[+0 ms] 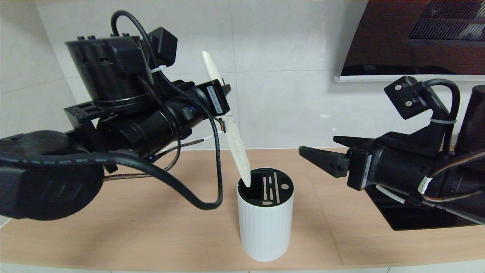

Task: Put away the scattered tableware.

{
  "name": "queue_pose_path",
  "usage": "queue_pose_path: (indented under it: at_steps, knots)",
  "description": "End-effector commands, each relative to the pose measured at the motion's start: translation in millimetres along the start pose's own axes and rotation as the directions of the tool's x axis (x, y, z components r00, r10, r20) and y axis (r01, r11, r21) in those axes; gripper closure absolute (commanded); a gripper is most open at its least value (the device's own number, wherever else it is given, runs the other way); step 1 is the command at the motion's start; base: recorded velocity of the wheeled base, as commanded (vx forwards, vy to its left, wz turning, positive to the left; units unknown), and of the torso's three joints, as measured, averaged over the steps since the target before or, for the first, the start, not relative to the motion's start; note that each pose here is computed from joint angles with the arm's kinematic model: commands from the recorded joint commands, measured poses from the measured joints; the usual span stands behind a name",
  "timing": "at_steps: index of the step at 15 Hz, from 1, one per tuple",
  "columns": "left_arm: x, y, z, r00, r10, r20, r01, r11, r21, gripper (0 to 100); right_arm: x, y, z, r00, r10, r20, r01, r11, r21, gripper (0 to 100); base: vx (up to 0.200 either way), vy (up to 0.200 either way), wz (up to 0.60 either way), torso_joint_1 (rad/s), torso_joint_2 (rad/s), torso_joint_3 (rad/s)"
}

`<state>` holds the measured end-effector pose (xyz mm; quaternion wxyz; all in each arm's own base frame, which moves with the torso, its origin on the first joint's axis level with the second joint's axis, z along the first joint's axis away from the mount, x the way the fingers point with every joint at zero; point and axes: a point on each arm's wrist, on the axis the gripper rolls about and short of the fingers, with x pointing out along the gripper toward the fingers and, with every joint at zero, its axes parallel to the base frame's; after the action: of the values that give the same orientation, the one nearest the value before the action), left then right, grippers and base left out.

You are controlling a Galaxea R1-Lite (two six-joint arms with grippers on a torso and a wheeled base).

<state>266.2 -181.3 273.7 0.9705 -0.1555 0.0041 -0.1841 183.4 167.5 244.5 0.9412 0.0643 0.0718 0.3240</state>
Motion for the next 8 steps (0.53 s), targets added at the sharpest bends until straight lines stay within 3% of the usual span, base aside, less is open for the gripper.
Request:
queue_pose_path:
  at_steps: [1, 2, 5, 8]
  knots:
    - [-6, -8.6, 4.2, 0.999, 0.026, 0.033, -0.027, 0.999, 0.032, 100, -7, -4, 6, 1.0, -0.015, 0.028, 0.015, 1.0, 0.004, 0, 0.0, 0.0, 0.0, 0.0, 0.0, 0.0]
    - [-7, -16.6, -2.5, 0.998, 0.027, 0.048, -0.029, 0.999, 0.038, 100, -5, -8, 5, 0.999, -0.031, 0.024, 0.031, 1.0, 0.005, 0, 0.0, 0.0, 0.0, 0.0, 0.0, 0.0]
    - [-4, -31.5, -21.3, 0.995, 0.071, 0.073, -0.079, 0.991, 0.106, 100, -2, -11, 3, 0.999, -0.046, 0.014, 0.046, 0.999, 0.005, 0, 0.0, 0.0, 0.0, 0.0, 0.0, 0.0]
    - [15, -36.5, -46.6, 0.983, 0.141, 0.119, -0.157, 0.978, 0.139, 100, -1, -20, 4, 0.997, -0.078, 0.018, 0.078, 0.997, 0.007, 0, 0.0, 0.0, 0.0, 0.0, 0.0, 0.0]
